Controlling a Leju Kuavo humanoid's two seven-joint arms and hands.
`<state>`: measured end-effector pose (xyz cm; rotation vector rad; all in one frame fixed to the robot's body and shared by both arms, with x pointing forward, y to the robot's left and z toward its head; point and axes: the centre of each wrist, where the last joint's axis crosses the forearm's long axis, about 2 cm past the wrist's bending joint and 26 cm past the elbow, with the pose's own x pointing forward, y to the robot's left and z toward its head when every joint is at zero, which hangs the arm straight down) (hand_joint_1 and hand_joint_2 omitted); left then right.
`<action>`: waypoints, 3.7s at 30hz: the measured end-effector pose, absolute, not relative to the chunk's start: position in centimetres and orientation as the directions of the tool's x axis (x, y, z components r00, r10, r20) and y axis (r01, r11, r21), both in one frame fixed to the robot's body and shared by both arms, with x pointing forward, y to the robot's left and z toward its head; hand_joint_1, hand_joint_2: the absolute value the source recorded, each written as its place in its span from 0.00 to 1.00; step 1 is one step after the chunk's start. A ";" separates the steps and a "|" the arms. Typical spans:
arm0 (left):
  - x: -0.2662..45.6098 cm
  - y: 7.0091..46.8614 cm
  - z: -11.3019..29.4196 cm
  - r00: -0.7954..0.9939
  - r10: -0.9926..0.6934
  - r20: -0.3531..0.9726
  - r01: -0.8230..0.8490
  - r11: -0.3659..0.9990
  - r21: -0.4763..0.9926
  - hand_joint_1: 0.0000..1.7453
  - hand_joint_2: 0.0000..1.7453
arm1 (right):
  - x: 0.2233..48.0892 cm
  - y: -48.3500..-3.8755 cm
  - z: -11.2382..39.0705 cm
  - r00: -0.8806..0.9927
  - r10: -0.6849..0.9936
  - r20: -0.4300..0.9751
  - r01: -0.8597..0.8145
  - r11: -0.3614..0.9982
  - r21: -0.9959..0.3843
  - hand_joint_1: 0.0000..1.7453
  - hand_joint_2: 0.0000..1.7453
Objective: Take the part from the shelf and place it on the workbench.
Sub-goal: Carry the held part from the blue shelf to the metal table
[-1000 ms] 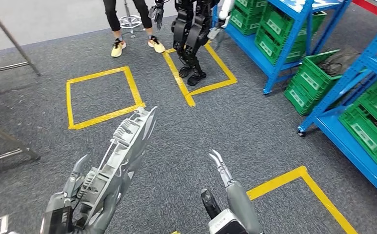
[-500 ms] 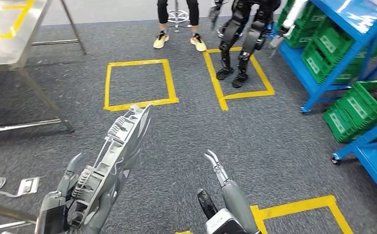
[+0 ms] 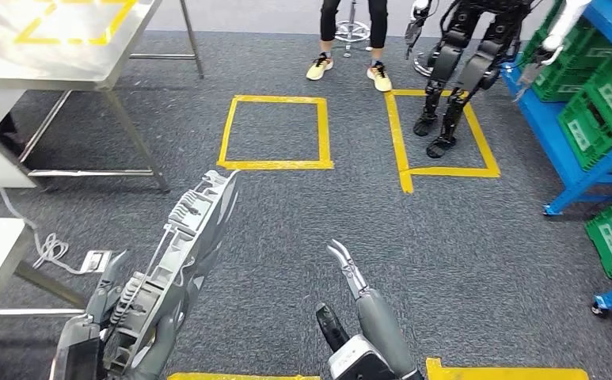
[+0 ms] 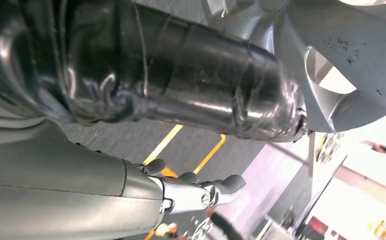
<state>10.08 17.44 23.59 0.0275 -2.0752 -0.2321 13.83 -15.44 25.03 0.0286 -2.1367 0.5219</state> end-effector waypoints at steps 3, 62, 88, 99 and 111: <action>10.1 17.5 23.6 -0.491 -0.122 0.863 0.076 0.980 0.182 1.00 1.00 | 13.7 -15.4 24.9 -0.581 0.168 0.796 -0.209 0.915 -0.346 0.00 0.00; 9.8 17.3 24.2 -0.528 -0.105 0.843 0.117 0.974 0.195 1.00 1.00 | 13.7 -15.3 24.7 -0.566 0.102 0.818 -0.254 0.923 -0.291 0.00 0.00; 9.5 17.4 24.1 -0.533 -0.071 0.843 0.158 0.971 0.181 1.00 1.00 | 14.1 -14.9 23.5 -0.532 0.048 0.845 -0.290 0.928 -0.235 0.00 0.00; 9.5 17.4 24.1 -0.516 -0.049 0.855 0.179 0.970 0.165 1.00 1.00 | 14.2 -14.7 23.4 -0.505 0.026 0.863 -0.323 0.921 -0.217 0.00 0.00; 9.3 17.5 23.9 -0.500 -0.044 0.865 0.178 0.972 0.152 1.00 1.00 | 14.3 -14.6 23.5 -0.498 0.030 0.867 -0.331 0.917 -0.221 0.00 0.00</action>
